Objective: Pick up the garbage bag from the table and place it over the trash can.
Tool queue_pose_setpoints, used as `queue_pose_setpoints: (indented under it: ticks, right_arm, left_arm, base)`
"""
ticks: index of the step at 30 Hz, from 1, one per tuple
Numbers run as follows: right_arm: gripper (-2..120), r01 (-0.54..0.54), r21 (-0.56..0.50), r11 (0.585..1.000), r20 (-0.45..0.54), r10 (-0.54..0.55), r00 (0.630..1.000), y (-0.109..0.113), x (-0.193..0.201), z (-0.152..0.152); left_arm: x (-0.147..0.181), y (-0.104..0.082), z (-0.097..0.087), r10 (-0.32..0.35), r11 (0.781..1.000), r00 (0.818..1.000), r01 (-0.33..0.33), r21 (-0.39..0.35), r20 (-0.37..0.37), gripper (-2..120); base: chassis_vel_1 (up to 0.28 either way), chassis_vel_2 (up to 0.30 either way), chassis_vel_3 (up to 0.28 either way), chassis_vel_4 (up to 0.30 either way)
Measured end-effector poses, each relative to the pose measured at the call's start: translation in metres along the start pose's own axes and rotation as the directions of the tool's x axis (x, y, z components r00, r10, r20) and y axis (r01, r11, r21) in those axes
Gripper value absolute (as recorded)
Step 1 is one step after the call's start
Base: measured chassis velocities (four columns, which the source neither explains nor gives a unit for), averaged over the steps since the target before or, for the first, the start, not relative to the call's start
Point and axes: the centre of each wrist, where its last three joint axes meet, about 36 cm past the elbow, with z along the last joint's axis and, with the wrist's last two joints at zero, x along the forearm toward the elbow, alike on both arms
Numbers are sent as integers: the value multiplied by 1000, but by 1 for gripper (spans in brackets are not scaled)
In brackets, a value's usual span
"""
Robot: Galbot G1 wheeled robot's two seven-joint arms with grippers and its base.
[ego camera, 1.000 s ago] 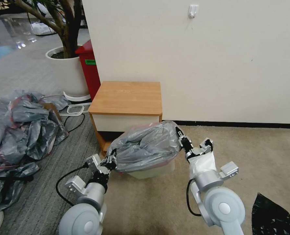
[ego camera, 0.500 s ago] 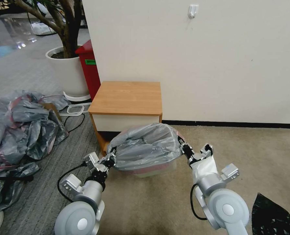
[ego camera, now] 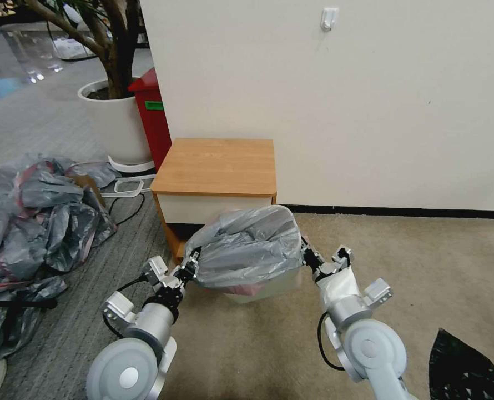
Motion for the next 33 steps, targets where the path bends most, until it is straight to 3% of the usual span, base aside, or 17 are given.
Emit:
queue_pose_setpoints:
  ticks: [19,28,33]
  right_arm:
    - [0,-43,27,999,-14,43,999,-15,5,4]
    - [30,8,56,998,3,-8,1000,-3,26,-9]
    - [55,36,71,997,43,-40,998,-8,33,-21]
  left_arm:
    - [5,-5,-9,9,999,1000,-9,34,-7,9]
    - [-1,5,-11,-39,999,999,39,-28,6,9]
    - [-7,9,-17,-60,997,998,61,-43,19,9]
  base:
    - [0,0,0,0]
    - [0,0,0,0]
    - [0,0,0,0]
